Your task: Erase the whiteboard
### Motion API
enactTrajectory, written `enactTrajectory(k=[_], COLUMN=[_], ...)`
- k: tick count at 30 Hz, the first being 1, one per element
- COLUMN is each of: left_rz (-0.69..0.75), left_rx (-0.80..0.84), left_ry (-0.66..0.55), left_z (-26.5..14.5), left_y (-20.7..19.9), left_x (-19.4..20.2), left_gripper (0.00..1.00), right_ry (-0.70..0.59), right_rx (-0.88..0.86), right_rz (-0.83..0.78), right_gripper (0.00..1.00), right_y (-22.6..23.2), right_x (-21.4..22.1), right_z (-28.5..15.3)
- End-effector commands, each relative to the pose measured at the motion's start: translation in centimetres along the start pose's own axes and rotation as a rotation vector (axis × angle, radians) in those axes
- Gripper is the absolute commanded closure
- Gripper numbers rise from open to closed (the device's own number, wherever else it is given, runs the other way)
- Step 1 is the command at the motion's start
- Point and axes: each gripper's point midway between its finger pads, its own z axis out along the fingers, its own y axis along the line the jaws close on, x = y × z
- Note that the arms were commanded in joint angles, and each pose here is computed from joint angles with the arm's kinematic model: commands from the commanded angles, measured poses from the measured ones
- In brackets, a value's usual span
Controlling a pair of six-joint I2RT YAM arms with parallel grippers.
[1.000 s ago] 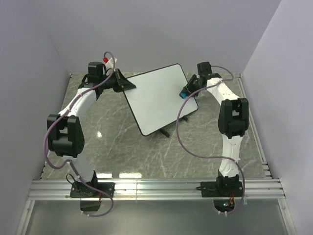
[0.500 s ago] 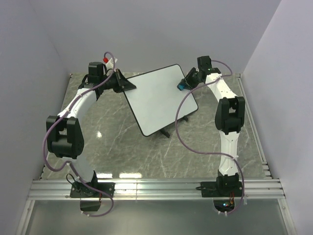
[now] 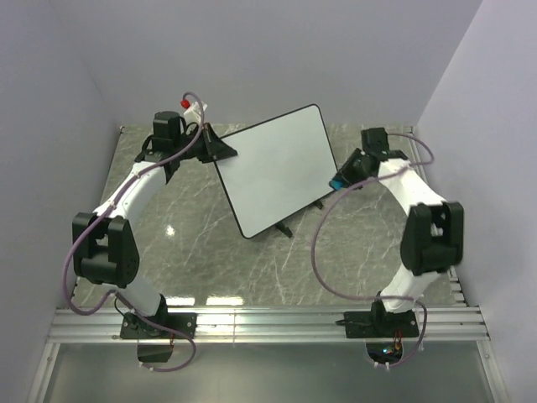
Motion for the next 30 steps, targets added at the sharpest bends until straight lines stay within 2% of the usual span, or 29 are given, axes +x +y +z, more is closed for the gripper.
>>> enactTrajectory(k=[1,4,11,16,22,28,30], left_rz=[0.157,0.172,0.177,0.156,0.226,0.259,0.276], left_rx=[-0.406,-0.463,-0.553,-0.642,-0.791,-0.994,-0.992], left_ry=[0.029,0.012,0.033,0.065,0.078,-0.022,-0.048], left_z=[-0.8,-1.0,-0.8,-1.2,-3.0,-7.3,-7.8], left_y=[9.0,9.4,9.7,11.0,12.6,13.5,12.9], left_x=[3.3,4.5,9.1,11.4,13.2,11.8,11.0], left_gripper=[1.00,1.00,1.00,1.00,1.00,1.00,1.00], right_ry=[-0.176,-0.179,-0.058,-0.031,-0.002,-0.006,0.001], right_rx=[0.074,0.125,0.218,0.214,0.206,0.196,0.188], right_rz=[-0.015,-0.008,0.000,-0.013,-0.027,-0.034,-0.030], right_gripper=[1.00,1.00,1.00,1.00,1.00,1.00,1.00], right_y=[-2.9,-5.6,-10.6,-12.1,-13.4,-13.9,-14.1], right_x=[-1.3,0.6,5.4,7.4,9.2,9.8,10.4], right_z=[-4.3,-5.0,-4.1,-4.0,-3.8,-3.7,-3.6])
